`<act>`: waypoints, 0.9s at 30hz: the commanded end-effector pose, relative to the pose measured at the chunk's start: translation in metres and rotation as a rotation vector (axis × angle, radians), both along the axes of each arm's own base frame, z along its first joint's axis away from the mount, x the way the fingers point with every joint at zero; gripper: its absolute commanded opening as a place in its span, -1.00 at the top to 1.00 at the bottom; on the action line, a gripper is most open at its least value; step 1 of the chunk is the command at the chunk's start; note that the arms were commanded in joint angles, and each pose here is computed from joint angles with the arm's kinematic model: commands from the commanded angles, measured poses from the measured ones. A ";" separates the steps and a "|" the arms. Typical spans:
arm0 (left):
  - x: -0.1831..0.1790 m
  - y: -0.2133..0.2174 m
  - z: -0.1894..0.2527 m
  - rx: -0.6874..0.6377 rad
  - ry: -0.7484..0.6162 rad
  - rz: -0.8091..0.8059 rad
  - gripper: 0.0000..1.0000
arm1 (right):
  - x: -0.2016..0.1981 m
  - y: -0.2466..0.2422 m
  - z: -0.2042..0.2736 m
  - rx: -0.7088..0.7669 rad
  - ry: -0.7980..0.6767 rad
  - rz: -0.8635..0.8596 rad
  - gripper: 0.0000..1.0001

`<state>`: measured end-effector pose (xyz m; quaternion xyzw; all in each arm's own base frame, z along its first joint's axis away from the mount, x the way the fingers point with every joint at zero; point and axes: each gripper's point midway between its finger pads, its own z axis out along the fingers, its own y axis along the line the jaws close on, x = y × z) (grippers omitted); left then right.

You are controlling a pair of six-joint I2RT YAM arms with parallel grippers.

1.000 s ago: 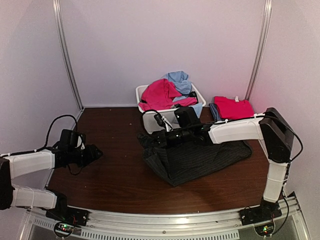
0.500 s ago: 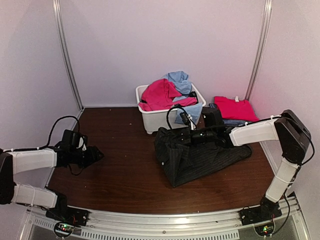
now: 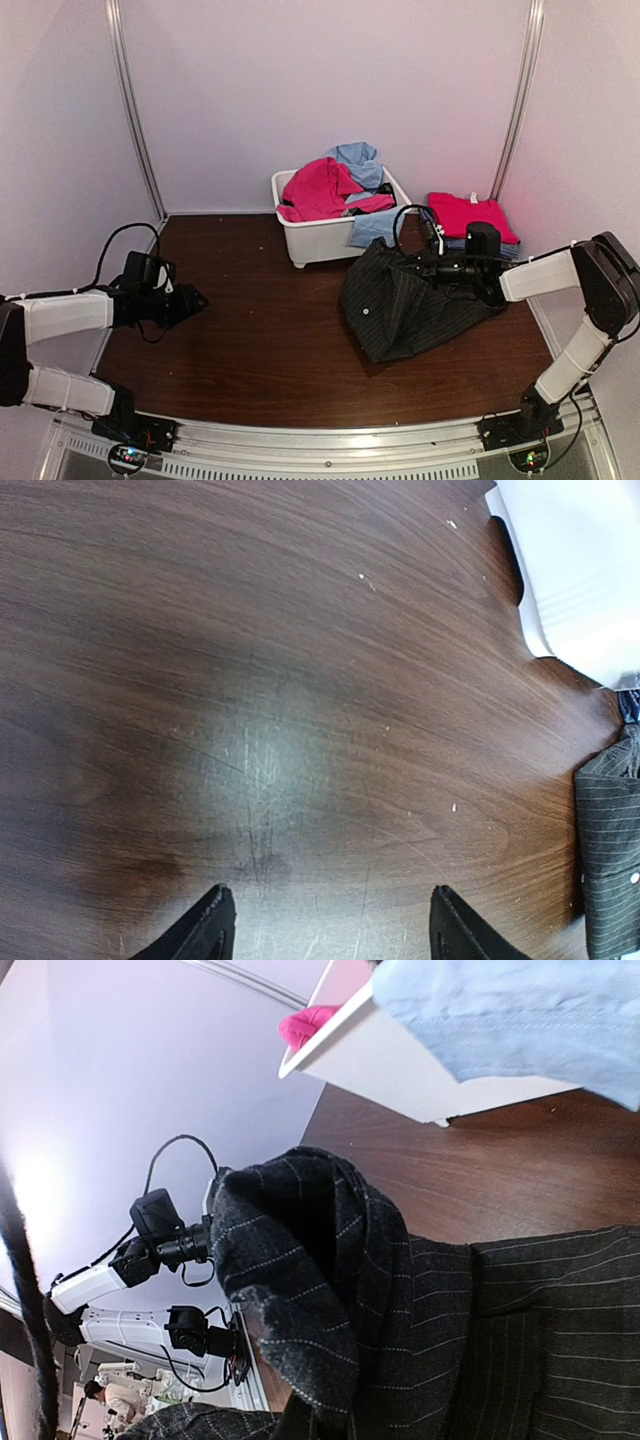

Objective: Fold and stack the mixed laundry pile
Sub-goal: Fold the rectangle-folded shirt at the center of the board.

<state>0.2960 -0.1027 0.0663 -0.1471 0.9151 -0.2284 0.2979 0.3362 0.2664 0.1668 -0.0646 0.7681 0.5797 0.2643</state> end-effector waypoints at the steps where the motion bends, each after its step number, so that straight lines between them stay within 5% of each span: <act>1: 0.010 0.003 0.008 0.018 -0.025 0.003 -0.35 | 0.004 -0.030 0.013 0.046 -0.060 -0.006 1.00; 18: 0.013 0.003 0.013 0.028 -0.032 -0.001 -0.36 | 0.034 -0.106 -0.078 0.015 0.055 -0.060 1.00; 20: 0.014 0.003 0.015 0.032 -0.035 -0.001 -0.36 | 0.037 -0.115 -0.083 0.007 0.056 -0.083 0.84; 24: 0.015 0.005 0.019 0.040 -0.045 0.003 -0.36 | 0.050 -0.137 -0.075 -0.042 0.045 -0.143 0.22; 27: 0.016 0.005 0.021 0.044 -0.045 0.004 -0.36 | 0.062 -0.153 -0.070 -0.198 0.040 -0.198 0.02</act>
